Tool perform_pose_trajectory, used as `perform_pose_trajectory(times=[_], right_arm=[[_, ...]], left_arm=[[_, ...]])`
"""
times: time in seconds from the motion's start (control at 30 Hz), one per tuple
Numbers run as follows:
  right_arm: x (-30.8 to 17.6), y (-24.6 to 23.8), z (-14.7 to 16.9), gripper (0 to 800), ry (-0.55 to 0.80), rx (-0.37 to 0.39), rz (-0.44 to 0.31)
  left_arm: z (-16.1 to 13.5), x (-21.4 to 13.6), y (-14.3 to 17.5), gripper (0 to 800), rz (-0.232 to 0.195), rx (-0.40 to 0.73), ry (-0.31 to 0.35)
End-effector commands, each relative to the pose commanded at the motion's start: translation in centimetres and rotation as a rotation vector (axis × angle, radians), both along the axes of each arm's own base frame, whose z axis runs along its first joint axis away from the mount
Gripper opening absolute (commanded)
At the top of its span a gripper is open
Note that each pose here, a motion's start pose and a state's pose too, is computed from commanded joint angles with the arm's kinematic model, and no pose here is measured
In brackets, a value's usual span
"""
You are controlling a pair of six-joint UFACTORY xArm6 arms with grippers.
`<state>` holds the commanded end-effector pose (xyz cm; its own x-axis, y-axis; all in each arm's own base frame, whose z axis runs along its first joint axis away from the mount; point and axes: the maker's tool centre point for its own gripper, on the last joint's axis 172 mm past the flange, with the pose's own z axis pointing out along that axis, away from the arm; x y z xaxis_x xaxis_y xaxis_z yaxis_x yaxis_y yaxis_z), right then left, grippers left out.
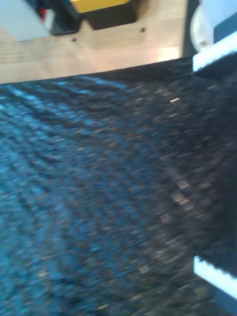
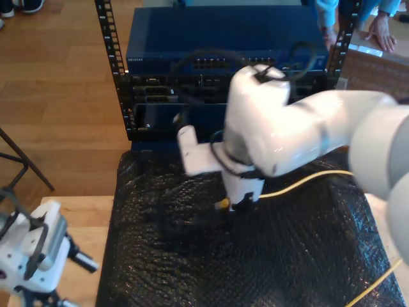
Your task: Grab the cable and plug it in
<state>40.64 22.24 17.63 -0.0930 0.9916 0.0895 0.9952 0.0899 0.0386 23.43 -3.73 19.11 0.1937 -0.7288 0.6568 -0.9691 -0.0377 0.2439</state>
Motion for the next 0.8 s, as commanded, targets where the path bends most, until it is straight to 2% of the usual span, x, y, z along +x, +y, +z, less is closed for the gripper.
perform_pose_trajectory(times=[0.17,0.3,0.43,0.6,0.67,0.8], right_arm=[[-1.0,-1.0,1.8,2,0.044,0.040,-0.058],[-2.5,-2.3,2.7,2,0.122,0.084,-0.122],[-3.4,-2.1,4.1,2,0.148,0.132,-0.132],[-4.3,-2.2,5.8,2,0.163,0.166,-0.150],[-4.5,-1.8,6.8,2,0.157,0.189,-0.152],[-4.8,-0.9,8.6,2,0.152,0.236,-0.157]], left_arm=[[2.0,2.3,-3.3,800,0.019,-0.102,-0.054],[2.5,2.8,-5.6,800,-0.007,-0.137,-0.057],[3.8,3.9,-7.8,800,-0.018,-0.167,-0.054],[4.9,4.8,-9.8,800,-0.063,-0.193,-0.064],[5.7,6.1,-10.1,800,-0.052,-0.204,-0.066],[7.8,9.0,-10.8,800,0.017,-0.251,-0.053]])
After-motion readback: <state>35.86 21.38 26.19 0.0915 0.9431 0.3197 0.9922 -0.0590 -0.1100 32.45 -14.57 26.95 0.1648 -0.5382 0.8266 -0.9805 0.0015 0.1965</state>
